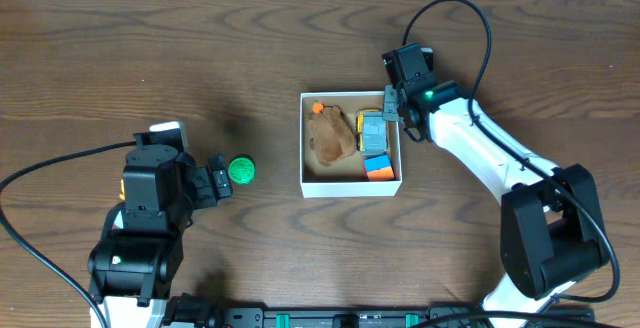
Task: Pack container
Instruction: 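Lift the right gripper out of the box and move it aside, then reach the left gripper to the yellow rubber duck and grasp it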
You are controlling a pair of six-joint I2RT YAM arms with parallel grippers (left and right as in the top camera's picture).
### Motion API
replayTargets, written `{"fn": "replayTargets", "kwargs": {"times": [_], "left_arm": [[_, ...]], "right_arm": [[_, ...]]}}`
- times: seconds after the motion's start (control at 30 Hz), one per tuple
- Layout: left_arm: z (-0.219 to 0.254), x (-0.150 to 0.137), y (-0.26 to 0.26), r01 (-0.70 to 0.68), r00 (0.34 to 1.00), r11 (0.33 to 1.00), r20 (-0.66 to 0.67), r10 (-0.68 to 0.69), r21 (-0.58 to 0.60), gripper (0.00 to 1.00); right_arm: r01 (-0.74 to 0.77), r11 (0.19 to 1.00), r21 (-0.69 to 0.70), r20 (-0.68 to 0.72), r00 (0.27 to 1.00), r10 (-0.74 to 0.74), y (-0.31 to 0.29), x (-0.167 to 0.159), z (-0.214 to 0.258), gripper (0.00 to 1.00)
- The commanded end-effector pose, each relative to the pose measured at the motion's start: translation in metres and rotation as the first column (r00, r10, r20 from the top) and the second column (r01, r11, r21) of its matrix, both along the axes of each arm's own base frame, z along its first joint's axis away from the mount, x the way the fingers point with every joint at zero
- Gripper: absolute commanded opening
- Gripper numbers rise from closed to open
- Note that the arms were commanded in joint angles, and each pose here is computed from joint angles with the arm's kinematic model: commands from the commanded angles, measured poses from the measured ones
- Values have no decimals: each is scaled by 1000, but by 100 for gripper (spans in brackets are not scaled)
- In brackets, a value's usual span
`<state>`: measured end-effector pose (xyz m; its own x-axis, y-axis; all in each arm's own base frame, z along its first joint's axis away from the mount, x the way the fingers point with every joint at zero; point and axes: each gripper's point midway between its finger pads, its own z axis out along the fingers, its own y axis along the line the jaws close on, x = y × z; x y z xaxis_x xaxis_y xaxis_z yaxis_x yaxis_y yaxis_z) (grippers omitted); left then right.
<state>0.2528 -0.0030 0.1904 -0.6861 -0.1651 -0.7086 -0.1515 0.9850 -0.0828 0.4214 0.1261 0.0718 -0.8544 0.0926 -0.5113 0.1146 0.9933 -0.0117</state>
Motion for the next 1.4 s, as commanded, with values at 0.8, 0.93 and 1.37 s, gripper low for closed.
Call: {"fn": "replayTargets", "kwargs": {"times": [0.8,0.93,1.37], "left_arm": [[4,-23,82,-478,874,877,-121,470,-52,98],[-17,-18,110,-533,826,845,-237,511,-35,98],[-126,-5,162,-620,651,783,-533,541,38,98]], "right_arm": [[325,945,44,-150,937,-315,-137,-140,116,99],[305,952,37,-162,942,-295,-137,-141,113,99],[262,965,25,-182,950,-253,-136,-144,112,99]]}}
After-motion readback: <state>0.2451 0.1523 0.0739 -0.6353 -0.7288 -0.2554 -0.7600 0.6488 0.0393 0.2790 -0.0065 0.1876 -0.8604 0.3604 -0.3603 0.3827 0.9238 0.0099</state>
